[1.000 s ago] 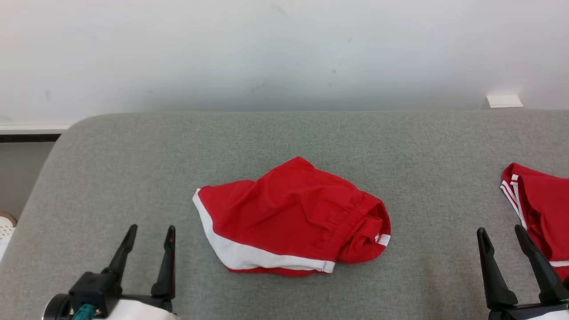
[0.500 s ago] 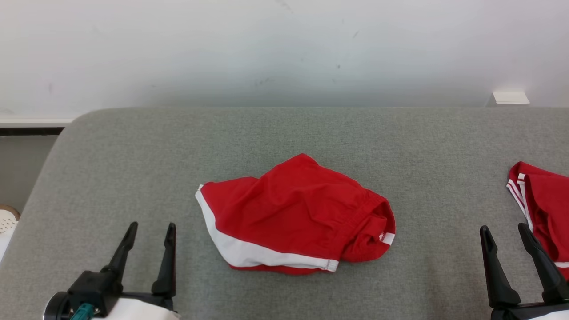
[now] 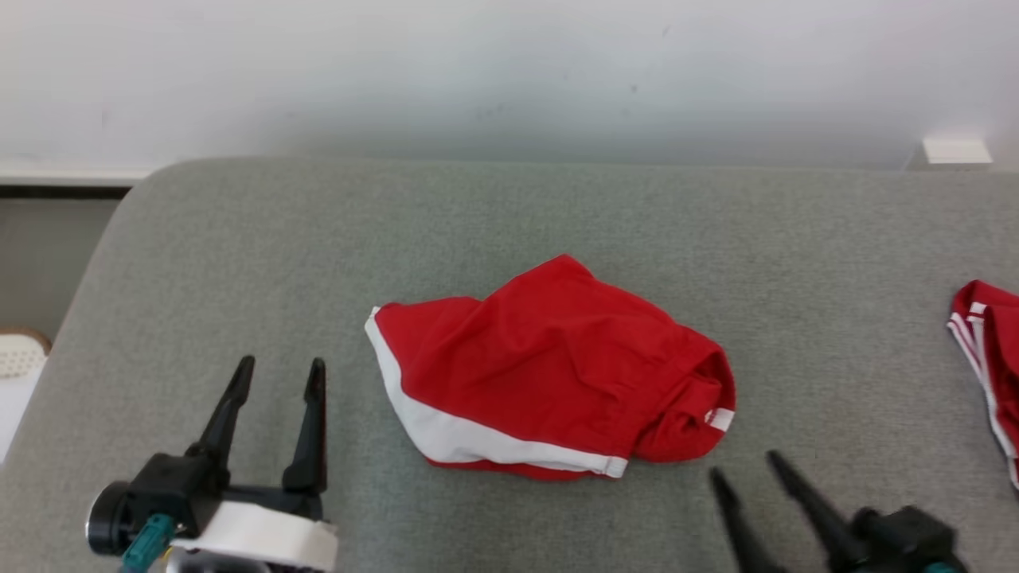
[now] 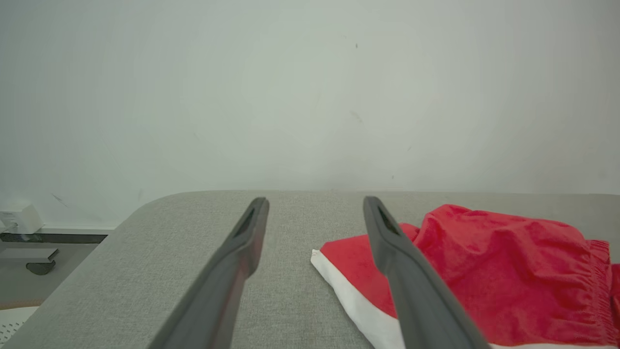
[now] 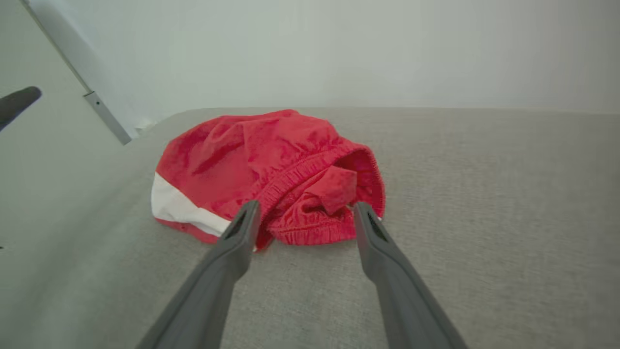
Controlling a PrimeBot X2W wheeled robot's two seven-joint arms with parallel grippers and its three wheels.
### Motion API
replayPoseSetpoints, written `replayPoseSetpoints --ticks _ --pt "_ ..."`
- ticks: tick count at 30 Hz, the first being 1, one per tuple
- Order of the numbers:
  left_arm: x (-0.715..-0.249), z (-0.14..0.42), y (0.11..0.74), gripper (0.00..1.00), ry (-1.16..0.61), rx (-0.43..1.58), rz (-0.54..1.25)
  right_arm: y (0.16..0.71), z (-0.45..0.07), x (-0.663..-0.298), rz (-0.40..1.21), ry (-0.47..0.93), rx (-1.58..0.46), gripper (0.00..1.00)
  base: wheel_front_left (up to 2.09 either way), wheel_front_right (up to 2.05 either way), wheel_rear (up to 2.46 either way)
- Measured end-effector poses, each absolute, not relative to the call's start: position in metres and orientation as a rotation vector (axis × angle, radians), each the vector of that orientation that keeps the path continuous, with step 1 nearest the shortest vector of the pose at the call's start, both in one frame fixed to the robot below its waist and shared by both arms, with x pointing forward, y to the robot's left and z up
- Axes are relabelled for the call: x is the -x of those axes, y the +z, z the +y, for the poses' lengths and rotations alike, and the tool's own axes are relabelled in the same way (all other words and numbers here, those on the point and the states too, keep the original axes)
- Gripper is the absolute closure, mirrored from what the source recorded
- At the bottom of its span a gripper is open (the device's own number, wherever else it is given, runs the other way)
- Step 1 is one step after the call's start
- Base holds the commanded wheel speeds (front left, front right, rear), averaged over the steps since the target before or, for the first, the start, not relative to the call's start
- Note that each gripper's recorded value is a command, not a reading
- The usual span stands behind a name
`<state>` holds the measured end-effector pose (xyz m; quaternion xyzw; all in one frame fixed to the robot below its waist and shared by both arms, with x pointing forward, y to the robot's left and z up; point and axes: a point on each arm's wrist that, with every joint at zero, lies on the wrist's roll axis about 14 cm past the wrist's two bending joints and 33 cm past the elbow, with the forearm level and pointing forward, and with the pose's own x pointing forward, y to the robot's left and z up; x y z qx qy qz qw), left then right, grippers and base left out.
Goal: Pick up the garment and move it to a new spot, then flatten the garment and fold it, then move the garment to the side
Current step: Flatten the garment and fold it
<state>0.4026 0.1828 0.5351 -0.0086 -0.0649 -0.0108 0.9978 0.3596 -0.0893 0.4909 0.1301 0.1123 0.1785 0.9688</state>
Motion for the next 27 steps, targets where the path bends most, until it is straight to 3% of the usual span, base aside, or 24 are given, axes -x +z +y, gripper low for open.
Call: replayPoseSetpoints --ticks 6,14,15,16,17,27 --pt "-0.416 0.182 0.539 0.0 -0.017 0.027 -0.154 0.451 -0.034 -0.362 0.359 0.539 -0.306 0.0 0.0 0.0 0.0" --pt "-0.424 0.194 0.525 0.0 0.022 0.019 -0.128 0.416 0.003 -0.379 0.442 0.646 -0.324 0.0 0.0 0.0 0.0" --pt "-0.425 0.196 0.524 0.0 0.026 0.018 -0.127 0.413 0.006 -0.381 0.445 0.654 -0.325 0.51 0.0 0.0 0.0" --pt "-0.426 0.197 0.522 0.0 0.031 0.018 -0.122 0.411 0.007 -0.383 0.447 0.658 -0.332 0.58 0.0 0.0 0.0" --pt "-0.426 0.198 0.521 0.0 0.034 0.017 -0.12 0.411 0.008 -0.385 0.446 0.659 -0.34 1.0 0.0 0.0 0.0" --pt "-0.434 0.194 0.519 0.0 0.03 0.011 -0.124 0.425 -0.03 -0.401 0.372 0.592 -0.302 1.0 0.0 0.0 0.0"
